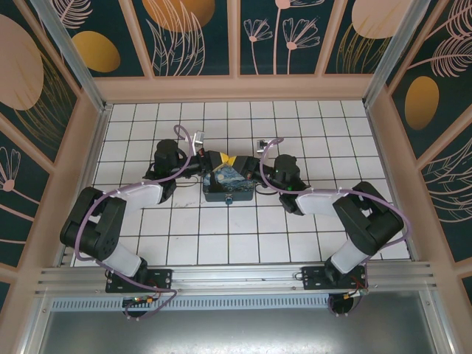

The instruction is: Unlock the padlock with the key

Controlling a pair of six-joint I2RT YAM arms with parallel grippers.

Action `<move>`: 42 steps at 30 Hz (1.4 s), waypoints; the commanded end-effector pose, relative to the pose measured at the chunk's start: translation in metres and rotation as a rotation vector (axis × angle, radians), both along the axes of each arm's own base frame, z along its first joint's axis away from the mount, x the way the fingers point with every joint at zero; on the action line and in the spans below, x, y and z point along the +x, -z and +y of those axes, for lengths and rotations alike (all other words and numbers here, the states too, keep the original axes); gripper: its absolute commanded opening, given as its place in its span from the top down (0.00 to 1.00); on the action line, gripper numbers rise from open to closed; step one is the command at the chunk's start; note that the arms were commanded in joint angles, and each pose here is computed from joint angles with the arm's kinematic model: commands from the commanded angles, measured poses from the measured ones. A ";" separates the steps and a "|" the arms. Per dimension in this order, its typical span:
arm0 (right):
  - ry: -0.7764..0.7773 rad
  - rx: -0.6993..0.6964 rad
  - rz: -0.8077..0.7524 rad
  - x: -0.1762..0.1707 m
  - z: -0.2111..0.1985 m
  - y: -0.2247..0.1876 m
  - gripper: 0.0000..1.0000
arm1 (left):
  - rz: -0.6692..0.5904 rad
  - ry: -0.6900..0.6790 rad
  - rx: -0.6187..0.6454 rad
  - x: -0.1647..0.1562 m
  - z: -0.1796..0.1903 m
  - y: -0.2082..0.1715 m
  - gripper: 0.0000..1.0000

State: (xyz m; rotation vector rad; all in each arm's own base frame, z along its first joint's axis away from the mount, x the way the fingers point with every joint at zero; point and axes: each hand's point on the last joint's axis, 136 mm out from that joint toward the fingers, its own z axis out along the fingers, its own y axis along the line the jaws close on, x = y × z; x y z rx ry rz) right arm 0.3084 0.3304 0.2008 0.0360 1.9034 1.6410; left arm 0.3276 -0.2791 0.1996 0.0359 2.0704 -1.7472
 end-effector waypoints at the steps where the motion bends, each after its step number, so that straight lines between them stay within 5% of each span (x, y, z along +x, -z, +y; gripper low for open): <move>1: -0.062 0.053 -0.048 -0.008 0.013 -0.019 0.80 | -0.027 0.013 -0.019 -0.001 -0.003 -0.004 1.00; 12: -0.081 0.056 -0.048 -0.014 0.018 -0.018 0.81 | -0.016 0.006 -0.016 0.002 -0.004 -0.001 1.00; 25: -0.104 0.091 -0.034 -0.018 0.023 -0.020 1.00 | -0.004 -0.009 -0.014 0.004 -0.003 0.000 0.99; 31: -0.045 0.088 0.002 -0.016 0.015 -0.015 1.00 | 0.009 -0.092 -0.004 0.010 0.005 -0.002 0.34; 36: 0.008 0.091 0.031 -0.014 0.006 -0.012 1.00 | 0.035 -0.178 -0.018 0.015 0.015 -0.004 0.26; 42: 0.077 0.133 0.090 -0.013 -0.003 -0.010 1.00 | 0.076 -0.260 -0.058 0.015 0.027 -0.001 0.33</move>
